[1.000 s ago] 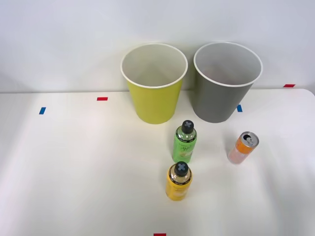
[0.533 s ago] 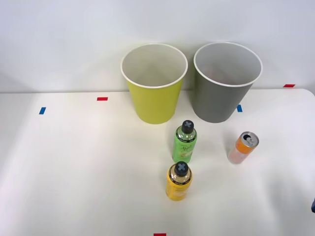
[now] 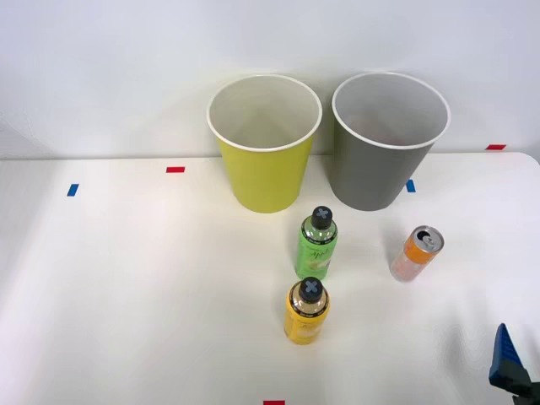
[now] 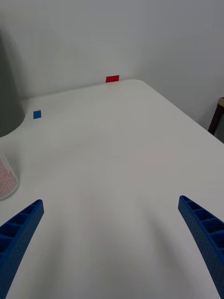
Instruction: Put cans in the gray bin, plastic bottles in the light green bin
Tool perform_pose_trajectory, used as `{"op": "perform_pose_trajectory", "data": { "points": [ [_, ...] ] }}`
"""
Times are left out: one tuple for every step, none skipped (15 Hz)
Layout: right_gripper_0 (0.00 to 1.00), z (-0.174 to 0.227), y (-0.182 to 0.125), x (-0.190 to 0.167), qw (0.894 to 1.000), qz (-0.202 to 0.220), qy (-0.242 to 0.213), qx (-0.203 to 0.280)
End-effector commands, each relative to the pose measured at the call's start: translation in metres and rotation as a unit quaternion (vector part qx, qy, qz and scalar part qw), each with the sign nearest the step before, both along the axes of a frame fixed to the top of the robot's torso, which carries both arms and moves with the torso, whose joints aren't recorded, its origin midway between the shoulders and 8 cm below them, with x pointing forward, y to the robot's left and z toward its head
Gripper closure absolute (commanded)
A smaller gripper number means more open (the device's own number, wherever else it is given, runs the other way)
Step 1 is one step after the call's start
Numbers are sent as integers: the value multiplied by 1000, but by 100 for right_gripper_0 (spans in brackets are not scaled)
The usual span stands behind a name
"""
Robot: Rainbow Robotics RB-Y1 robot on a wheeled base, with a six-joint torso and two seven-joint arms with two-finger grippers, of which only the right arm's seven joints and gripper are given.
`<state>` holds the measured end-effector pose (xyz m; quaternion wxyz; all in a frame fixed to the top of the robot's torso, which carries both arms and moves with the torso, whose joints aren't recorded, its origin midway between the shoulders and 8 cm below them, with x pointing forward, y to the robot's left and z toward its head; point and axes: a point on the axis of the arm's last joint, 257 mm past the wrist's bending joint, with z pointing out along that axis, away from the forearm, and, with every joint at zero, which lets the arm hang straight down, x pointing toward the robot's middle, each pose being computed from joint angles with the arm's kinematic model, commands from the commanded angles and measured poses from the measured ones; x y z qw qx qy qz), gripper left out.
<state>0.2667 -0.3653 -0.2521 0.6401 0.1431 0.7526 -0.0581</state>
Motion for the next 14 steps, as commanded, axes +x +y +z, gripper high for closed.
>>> {"op": "perform_pose_trajectory", "data": {
  "points": [
    [0,-10,17,1,999,32,-12,7],
    [0,-12,23,0,999,45,-18,1],
    [0,-13,26,-1,998,54,-19,-18],
    [0,-14,33,-2,997,63,-24,-30],
    [0,-17,40,-3,996,73,-30,-37],
    [0,-17,47,-4,995,83,-38,-46],
    [0,-17,52,-5,994,88,-44,-51],
    [0,-14,56,-7,992,95,-50,-63],
    [0,-12,58,-10,991,99,-54,-75],
    [0,-9,61,-13,989,103,-57,-85],
    [0,-8,63,-17,988,107,-59,-95],
    [0,-5,65,-20,986,110,-63,-105],
    [0,-4,67,-24,986,109,-64,-113],
    [0,-4,70,-27,985,109,-64,-118]
  ]
}}
